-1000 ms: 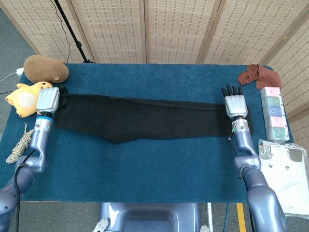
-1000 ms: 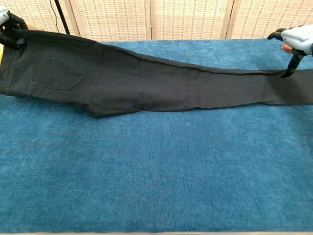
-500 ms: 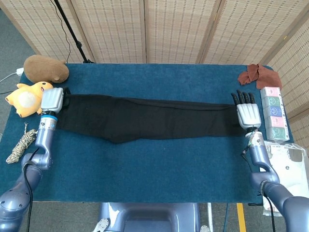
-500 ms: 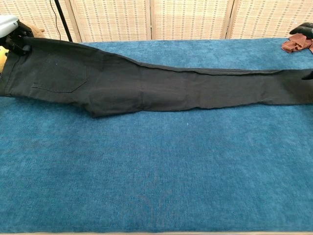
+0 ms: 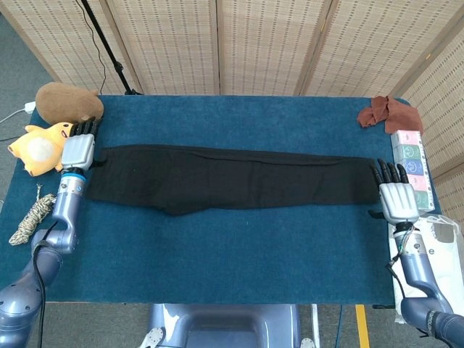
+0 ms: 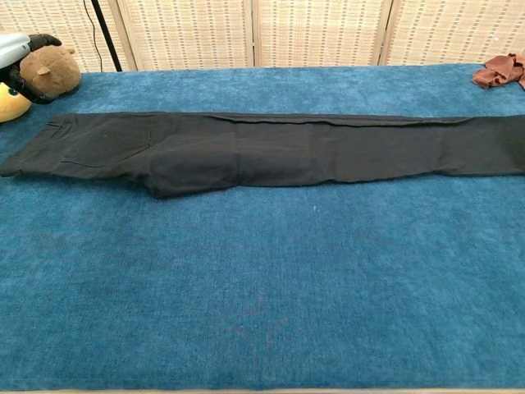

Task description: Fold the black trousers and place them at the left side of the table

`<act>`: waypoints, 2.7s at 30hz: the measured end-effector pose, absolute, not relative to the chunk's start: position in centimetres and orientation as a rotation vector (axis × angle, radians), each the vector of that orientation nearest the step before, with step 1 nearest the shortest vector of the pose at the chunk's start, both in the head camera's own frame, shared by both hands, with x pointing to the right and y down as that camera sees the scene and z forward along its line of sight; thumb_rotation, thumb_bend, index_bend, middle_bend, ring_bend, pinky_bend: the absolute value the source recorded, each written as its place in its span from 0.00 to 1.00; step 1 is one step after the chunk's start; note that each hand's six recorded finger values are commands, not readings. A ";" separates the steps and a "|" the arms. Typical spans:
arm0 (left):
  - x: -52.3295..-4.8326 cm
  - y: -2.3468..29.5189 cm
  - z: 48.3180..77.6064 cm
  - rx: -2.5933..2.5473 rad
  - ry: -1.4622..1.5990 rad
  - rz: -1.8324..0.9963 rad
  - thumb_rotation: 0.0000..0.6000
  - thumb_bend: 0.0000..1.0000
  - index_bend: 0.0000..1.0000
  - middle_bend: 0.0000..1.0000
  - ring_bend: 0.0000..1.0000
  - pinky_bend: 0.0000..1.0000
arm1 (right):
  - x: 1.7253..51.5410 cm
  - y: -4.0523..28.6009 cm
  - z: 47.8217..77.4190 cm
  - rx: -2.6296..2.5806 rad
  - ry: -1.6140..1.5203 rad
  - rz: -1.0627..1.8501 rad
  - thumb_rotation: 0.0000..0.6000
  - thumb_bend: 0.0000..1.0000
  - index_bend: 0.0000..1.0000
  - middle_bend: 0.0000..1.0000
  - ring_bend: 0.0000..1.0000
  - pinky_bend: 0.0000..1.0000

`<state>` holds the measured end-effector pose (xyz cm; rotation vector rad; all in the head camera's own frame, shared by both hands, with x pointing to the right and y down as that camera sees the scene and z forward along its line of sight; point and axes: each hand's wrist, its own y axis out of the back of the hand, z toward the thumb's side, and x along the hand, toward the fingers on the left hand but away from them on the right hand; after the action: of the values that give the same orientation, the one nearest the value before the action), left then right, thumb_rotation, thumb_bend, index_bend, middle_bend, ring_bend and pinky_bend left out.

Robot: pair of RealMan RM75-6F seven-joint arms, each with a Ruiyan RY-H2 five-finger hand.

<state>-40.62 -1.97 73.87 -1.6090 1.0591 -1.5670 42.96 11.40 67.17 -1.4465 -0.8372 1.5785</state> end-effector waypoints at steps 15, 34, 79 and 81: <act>-41.0 6.5 73.0 -1.861 0.860 -1.388 1.00 0.10 0.00 0.00 0.00 0.00 | 43.3 17.6 64.7 -1.499 -0.995 1.571 1.00 0.00 0.00 0.00 0.00 0.00; -42.0 8.9 75.2 -1.764 0.796 -1.446 1.00 0.10 0.00 0.01 0.00 0.05 | 44.0 17.7 63.9 -1.528 -1.094 1.560 1.00 0.00 0.00 0.00 0.00 0.00; -43.5 8.2 75.5 -1.632 0.809 -1.477 1.00 0.44 0.20 0.19 0.33 0.25 | 43.1 17.9 63.8 -1.598 -1.113 1.541 1.00 0.00 0.00 0.00 0.00 0.00; -43.5 8.1 75.5 -1.635 0.809 -1.475 1.00 0.46 0.26 0.24 0.35 0.26 | 43.1 17.9 63.8 -1.601 -1.114 1.541 1.00 0.00 0.00 0.00 0.00 0.00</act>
<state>-43.45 8.09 75.50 -1.6354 0.8090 -1.4745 43.09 17.89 63.81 -1.6015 -1.1143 1.5412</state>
